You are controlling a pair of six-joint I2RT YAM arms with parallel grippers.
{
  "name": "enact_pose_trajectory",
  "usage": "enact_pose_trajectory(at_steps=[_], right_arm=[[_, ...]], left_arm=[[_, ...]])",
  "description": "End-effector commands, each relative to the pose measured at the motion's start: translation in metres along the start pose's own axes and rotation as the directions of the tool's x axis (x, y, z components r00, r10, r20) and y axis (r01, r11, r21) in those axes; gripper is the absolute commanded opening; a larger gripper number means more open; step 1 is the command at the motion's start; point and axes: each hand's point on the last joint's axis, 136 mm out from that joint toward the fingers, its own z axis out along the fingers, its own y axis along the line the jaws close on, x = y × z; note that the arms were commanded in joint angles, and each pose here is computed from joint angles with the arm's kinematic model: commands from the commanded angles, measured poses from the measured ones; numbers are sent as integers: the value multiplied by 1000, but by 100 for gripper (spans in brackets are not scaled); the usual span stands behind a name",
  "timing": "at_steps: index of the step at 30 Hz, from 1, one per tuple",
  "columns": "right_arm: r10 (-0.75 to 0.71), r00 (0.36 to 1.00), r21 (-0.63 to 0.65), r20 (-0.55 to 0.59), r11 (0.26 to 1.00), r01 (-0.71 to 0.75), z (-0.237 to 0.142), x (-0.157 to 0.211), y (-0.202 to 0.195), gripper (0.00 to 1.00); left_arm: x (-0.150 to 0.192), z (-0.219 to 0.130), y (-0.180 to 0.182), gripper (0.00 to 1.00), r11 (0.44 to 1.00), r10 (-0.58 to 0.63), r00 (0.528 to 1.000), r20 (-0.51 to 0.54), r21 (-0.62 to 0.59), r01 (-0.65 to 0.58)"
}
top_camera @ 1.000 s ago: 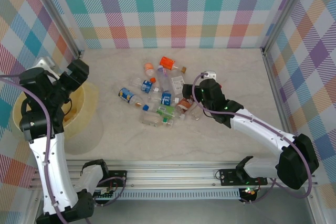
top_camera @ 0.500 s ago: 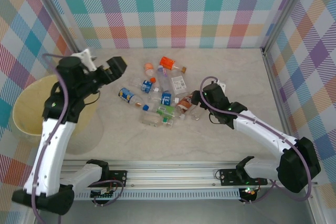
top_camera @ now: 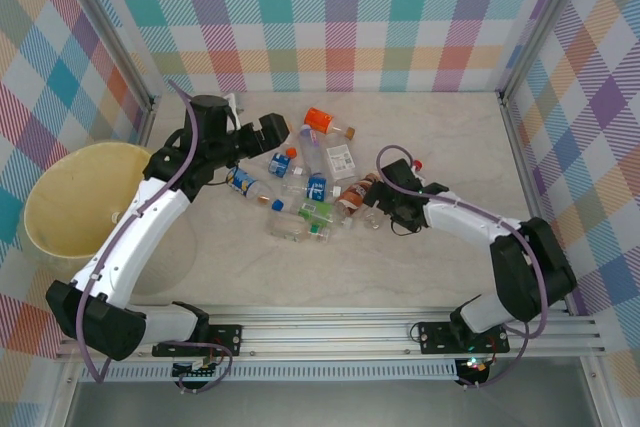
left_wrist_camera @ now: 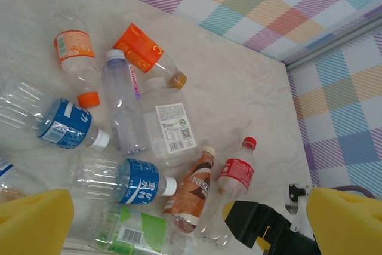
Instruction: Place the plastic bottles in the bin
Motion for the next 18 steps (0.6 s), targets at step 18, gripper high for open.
enact_pose_trajectory(at_steps=[18], right_arm=[[73, 997, 70, -18, 995, -71, 52, 9, -8, 80]], left_arm=[[6, 20, 13, 100, 998, 8, 1000, -27, -63, -10]])
